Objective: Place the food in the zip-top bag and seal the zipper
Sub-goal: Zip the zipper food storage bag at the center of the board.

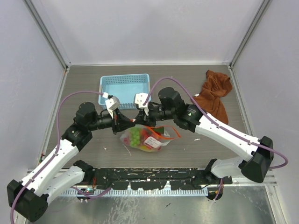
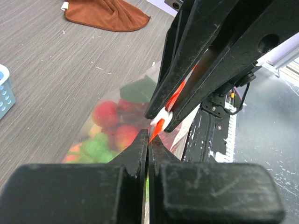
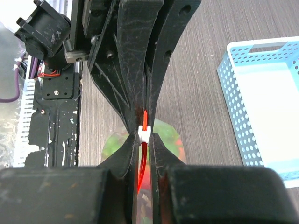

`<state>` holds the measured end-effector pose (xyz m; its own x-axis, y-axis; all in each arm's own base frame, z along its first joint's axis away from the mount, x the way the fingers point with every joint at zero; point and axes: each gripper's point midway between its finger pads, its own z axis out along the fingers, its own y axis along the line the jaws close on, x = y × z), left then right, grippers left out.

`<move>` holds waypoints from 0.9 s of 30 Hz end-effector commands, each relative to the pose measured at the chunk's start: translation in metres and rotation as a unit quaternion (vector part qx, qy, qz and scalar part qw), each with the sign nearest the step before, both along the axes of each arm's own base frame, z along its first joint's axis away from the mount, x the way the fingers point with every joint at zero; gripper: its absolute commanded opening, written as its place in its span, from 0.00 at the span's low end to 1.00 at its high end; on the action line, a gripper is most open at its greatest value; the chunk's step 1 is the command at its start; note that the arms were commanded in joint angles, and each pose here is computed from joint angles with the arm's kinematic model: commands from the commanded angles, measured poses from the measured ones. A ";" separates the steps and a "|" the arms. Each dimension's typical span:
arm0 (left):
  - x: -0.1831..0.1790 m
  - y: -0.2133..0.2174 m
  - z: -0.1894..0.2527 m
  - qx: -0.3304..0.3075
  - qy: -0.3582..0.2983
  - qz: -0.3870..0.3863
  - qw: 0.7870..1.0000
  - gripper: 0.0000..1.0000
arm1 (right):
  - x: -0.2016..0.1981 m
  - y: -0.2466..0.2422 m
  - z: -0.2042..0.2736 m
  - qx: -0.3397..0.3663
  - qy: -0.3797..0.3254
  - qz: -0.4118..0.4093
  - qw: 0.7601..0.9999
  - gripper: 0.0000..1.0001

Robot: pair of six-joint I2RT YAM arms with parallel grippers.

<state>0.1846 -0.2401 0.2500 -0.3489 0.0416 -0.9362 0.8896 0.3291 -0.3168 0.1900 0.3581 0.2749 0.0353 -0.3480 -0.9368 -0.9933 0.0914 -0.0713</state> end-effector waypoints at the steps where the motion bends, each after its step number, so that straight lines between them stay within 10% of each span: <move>1: 0.013 0.004 0.034 -0.023 -0.046 0.037 0.998 0.00 | -0.001 -0.019 0.013 0.003 -0.017 -0.020 1.000 0.00; 11: 0.011 0.005 0.033 -0.025 -0.052 0.035 0.998 0.01 | 0.000 -0.035 0.007 -0.013 -0.014 -0.038 0.999 0.00; 21: 0.000 -0.010 0.033 -0.014 -0.071 -0.059 0.996 0.47 | -0.005 -0.025 0.019 0.001 -0.013 -0.008 1.000 0.00; 27: -0.007 -0.015 0.028 -0.004 -0.079 -0.110 0.991 0.54 | -0.008 -0.024 0.024 0.007 -0.016 0.003 1.000 0.00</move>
